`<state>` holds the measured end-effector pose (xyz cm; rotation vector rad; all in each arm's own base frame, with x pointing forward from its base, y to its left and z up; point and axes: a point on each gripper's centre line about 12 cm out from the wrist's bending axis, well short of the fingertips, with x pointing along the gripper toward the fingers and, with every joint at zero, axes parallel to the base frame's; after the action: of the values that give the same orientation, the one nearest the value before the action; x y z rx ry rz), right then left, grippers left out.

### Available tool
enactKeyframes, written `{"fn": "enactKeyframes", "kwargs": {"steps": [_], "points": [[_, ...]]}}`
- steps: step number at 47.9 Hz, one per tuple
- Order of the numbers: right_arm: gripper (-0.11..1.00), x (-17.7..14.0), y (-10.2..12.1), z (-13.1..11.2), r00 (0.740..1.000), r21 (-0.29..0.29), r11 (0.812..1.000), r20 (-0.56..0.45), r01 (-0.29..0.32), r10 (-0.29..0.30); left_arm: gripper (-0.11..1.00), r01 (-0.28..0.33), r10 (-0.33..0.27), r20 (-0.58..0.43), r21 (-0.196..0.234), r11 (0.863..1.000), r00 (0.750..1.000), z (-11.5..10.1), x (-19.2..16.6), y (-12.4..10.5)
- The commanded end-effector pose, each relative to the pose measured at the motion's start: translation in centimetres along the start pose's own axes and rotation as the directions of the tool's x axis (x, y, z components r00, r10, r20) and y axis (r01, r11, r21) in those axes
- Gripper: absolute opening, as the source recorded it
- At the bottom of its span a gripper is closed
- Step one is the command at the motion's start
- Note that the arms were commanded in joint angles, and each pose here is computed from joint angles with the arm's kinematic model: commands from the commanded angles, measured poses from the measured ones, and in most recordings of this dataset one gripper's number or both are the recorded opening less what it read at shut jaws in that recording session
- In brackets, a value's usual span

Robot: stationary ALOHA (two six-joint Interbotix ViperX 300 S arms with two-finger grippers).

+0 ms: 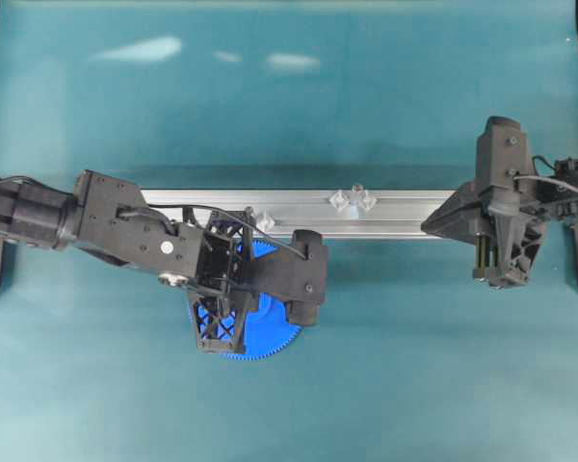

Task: Insert the large gear onto the shaft.
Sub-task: 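Close the left gripper on the blue gear's central hub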

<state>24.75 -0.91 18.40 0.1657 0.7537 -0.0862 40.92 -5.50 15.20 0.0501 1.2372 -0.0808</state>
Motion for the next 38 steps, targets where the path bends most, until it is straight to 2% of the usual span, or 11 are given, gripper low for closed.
{"fn": "enactKeyframes", "kwargs": {"steps": [1,3,7,15,20,23,38], "points": [[0.08,-0.3,0.1,0.9,0.999,0.007,1.0,0.034,-0.003,0.003,0.03,0.001,-0.002,0.041,0.008,1.0,0.999,0.9,-1.2,-0.2],[0.08,-0.3,0.1,0.9,0.999,0.006,1.0,0.033,-0.004,0.004,0.07,0.001,-0.001,0.037,0.008,1.0,0.999,0.9,-1.2,-0.2],[0.08,-0.3,0.1,0.8,0.999,0.006,1.0,0.032,-0.004,0.004,0.23,-0.001,0.0,0.019,0.006,1.0,1.0,0.6,-1.1,-0.1],[0.08,-0.4,0.1,0.9,0.999,0.007,1.0,0.032,-0.005,0.004,0.72,-0.002,0.002,-0.008,0.006,1.0,1.0,0.3,-0.8,-0.1],[0.08,-0.5,0.2,0.8,0.999,0.006,1.0,0.033,-0.006,0.006,0.91,-0.002,0.002,0.008,0.007,1.0,1.0,0.6,-0.7,-0.1],[0.08,-0.6,0.2,0.7,0.999,0.006,1.0,0.036,-0.006,0.006,0.94,-0.001,0.001,0.012,0.006,1.0,1.0,0.6,-0.5,-0.1],[0.08,-1.4,0.1,0.4,0.998,0.007,1.0,0.057,-0.01,0.01,0.94,-0.002,0.002,0.005,0.008,1.0,1.0,0.6,0.5,-0.1]]}}
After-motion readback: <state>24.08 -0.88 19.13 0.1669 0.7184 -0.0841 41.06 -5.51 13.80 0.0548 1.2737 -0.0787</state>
